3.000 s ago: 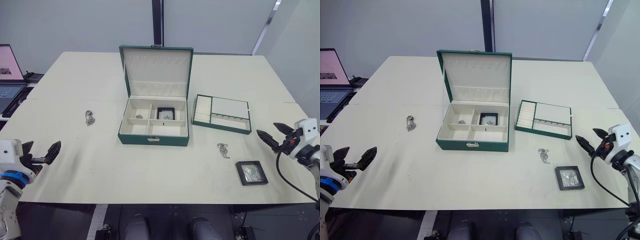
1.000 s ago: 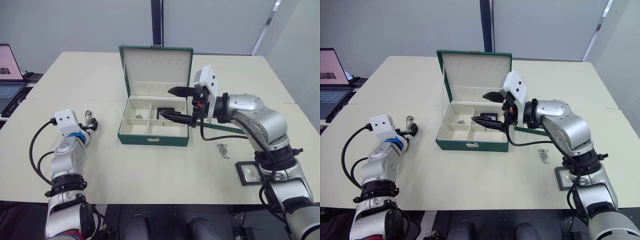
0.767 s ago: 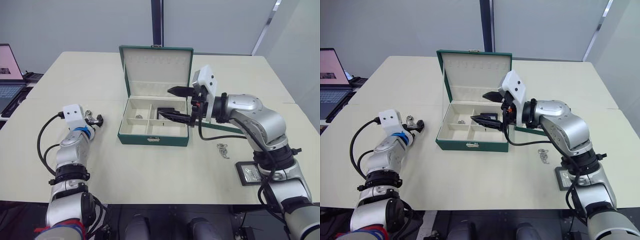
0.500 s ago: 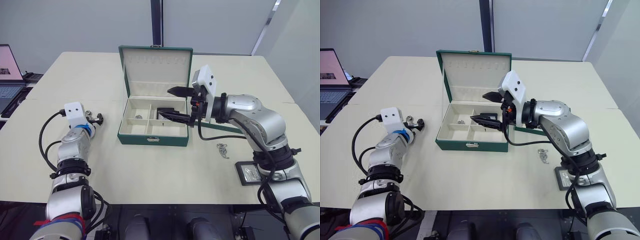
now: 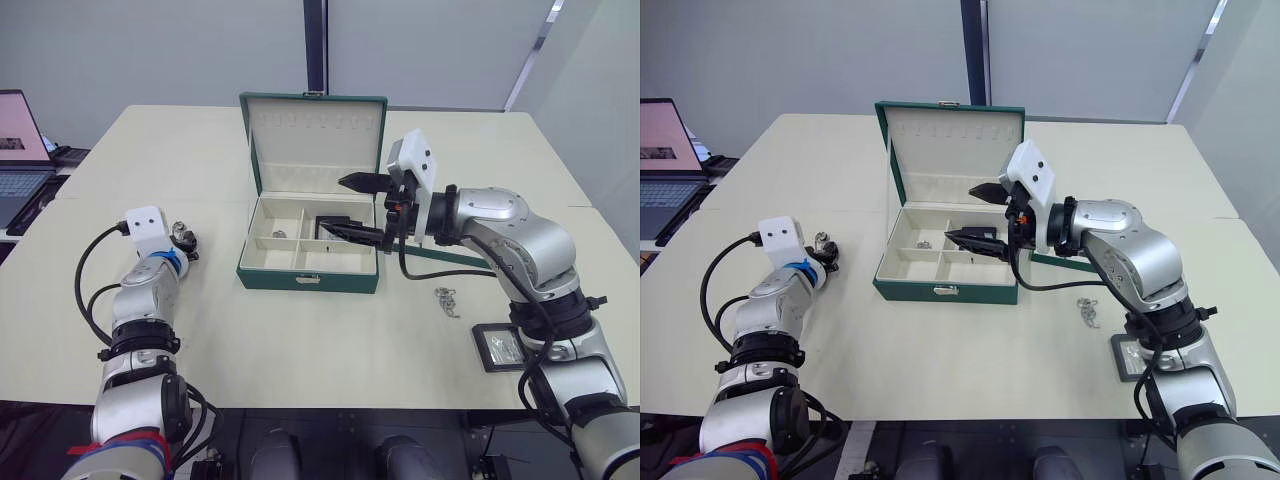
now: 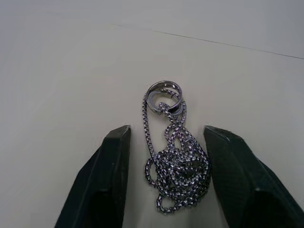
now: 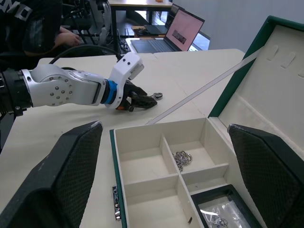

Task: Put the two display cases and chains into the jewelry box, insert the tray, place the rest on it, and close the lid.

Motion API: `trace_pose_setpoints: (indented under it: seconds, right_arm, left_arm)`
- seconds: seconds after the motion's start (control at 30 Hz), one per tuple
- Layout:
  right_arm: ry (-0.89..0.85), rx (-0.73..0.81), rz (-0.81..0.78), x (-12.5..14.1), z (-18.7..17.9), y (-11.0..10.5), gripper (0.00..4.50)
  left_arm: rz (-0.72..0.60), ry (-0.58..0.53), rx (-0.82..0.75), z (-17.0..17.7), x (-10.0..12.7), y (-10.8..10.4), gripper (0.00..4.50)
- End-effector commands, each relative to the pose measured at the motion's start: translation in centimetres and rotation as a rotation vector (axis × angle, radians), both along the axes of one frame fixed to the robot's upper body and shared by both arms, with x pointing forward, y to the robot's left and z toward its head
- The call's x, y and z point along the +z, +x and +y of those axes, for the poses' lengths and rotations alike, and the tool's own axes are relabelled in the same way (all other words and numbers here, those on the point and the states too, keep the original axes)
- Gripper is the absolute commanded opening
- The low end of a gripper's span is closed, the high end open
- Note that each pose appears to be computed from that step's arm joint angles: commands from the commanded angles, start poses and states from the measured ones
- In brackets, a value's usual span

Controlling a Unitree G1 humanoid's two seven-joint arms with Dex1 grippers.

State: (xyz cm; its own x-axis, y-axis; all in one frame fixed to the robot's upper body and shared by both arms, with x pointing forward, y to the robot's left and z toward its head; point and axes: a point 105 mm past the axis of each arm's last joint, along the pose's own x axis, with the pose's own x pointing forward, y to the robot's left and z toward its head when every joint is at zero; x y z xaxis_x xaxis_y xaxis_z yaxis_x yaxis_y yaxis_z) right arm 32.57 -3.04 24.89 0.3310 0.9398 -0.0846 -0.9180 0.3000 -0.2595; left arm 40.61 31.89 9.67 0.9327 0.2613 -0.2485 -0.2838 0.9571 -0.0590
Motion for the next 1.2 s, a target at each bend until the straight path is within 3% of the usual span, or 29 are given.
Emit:
trace_pose_setpoints:
  seconds: [0.03,0.17,0.47,0.8,1.2]
  right_arm:
    - [0.022,0.007,-0.074,2.0,-0.3,-0.3,4.5]
    - [0.029,0.021,-0.073,2.0,-0.4,-0.5,4.5]
    - [0.037,0.006,-0.089,2.0,-0.7,0.0,4.5]
    - [0.049,-0.01,-0.095,1.9,-1.2,0.5,4.5]
    - [0.052,-0.004,-0.084,1.5,-1.4,0.6,4.5]
  left_arm:
    - [0.124,-0.065,-0.017,-1.1,-3.9,-1.1,1.29]
    - [0.124,-0.061,-0.011,-1.0,-3.9,-1.1,0.4]
    - [0.068,-0.044,-0.002,-0.8,-2.6,-0.5,0.39]
    - [-0.134,0.006,0.065,-0.4,3.5,-0.6,0.39]
    - [-0.238,0.062,0.052,-2.6,9.1,-2.6,0.39]
